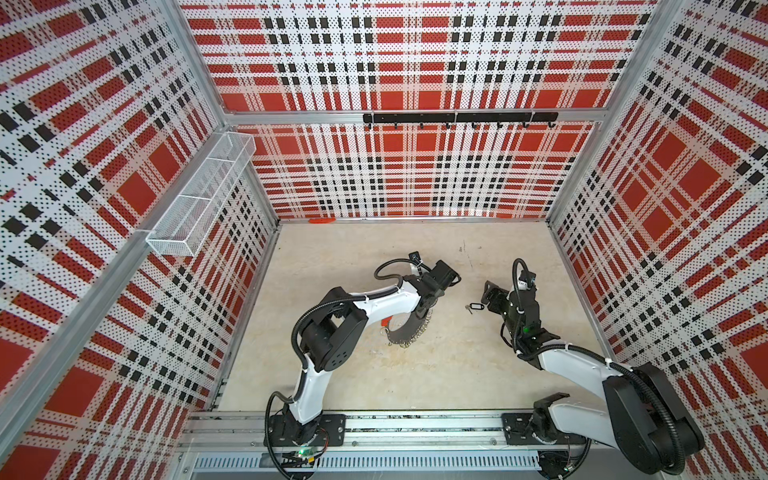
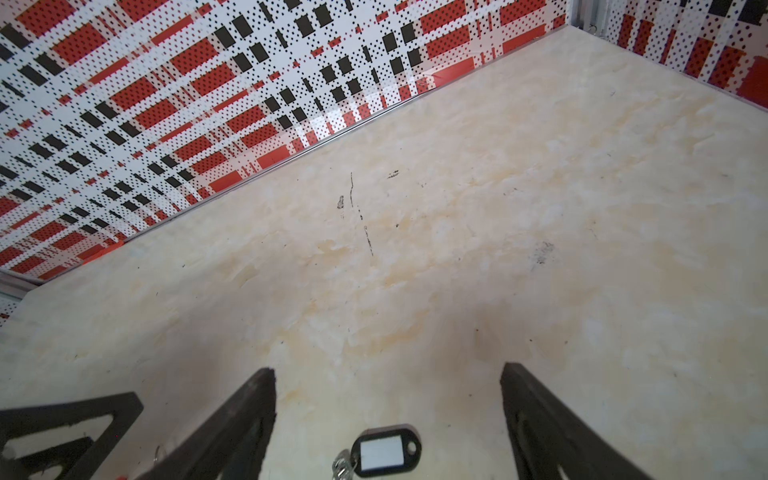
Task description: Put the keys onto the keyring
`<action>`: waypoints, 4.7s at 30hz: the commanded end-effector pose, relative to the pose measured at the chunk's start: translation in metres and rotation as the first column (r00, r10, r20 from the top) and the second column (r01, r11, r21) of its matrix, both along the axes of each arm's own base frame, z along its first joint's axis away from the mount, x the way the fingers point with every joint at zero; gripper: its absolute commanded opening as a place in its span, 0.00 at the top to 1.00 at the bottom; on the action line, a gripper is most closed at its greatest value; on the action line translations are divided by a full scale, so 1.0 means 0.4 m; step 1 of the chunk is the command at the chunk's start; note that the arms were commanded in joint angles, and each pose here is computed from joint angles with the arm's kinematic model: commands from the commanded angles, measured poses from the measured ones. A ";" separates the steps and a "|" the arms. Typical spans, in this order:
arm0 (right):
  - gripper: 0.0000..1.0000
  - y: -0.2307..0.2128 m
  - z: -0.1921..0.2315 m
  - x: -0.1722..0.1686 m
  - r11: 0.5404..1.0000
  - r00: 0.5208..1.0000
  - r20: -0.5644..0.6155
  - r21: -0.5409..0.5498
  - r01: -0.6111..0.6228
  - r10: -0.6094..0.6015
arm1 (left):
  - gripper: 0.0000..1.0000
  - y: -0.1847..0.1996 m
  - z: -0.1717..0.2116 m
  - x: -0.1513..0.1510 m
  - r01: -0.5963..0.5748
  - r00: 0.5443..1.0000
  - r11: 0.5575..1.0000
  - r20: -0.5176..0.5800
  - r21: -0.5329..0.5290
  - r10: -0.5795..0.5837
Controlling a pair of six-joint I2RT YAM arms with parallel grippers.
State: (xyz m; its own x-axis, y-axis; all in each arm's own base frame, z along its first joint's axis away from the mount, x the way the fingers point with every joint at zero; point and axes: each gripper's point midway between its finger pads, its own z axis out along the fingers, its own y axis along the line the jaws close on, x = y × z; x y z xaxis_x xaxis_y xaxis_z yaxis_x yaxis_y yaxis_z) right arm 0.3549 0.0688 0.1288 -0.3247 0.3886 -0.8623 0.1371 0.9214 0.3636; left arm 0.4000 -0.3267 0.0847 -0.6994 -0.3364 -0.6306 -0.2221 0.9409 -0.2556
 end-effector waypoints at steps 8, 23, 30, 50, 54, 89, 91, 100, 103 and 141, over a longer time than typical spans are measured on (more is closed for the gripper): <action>0.14 -0.028 0.035 0.000 0.995 0.996 0.044 -0.056 0.082 -0.079 | 0.36 0.077 -0.083 -0.023 -0.100 0.977 0.992 -0.181 0.071 0.111; 0.15 -0.017 0.034 0.004 0.995 0.996 0.042 -0.064 0.080 -0.077 | 0.44 0.085 -0.116 -0.007 -0.205 0.949 0.978 -0.236 0.039 0.208; 0.15 -0.017 0.037 0.004 0.992 0.997 0.041 -0.098 0.074 -0.071 | 0.43 0.091 -0.109 -0.011 -0.207 0.952 0.975 -0.215 0.078 0.220; 0.15 -0.015 0.051 -0.004 0.993 0.996 0.060 -0.095 0.076 -0.071 | 0.52 0.084 -0.138 -0.041 -0.212 0.946 0.959 -0.208 0.188 0.250; 0.15 -0.016 0.052 -0.006 0.992 0.996 0.061 -0.098 0.077 -0.072 | 0.56 0.091 -0.148 -0.043 -0.212 0.944 0.956 -0.210 0.203 0.253; 0.14 0.006 0.064 -0.010 0.989 0.995 0.082 -0.134 0.066 -0.055 | 0.64 0.094 -0.193 -0.031 -0.174 0.945 0.943 -0.221 0.284 0.242; 0.14 0.008 0.063 -0.010 0.990 0.995 0.083 -0.130 0.062 -0.052 | 0.68 0.097 -0.190 -0.031 -0.177 0.944 0.941 -0.219 0.288 0.245; 0.14 0.027 0.071 -0.013 0.987 0.995 0.095 -0.154 0.053 -0.039 | 0.76 0.112 -0.154 -0.032 -0.187 0.946 0.929 -0.195 0.319 0.257; 0.14 0.028 0.072 -0.012 0.987 0.995 0.095 -0.153 0.052 -0.037 | 0.80 0.117 -0.140 -0.032 -0.191 0.947 0.926 -0.187 0.326 0.261; 0.11 -0.020 0.079 -0.028 0.975 0.986 0.088 -0.163 0.153 -0.140 | 0.08 0.122 0.065 -0.058 -0.397 0.907 0.904 -0.219 -0.159 0.360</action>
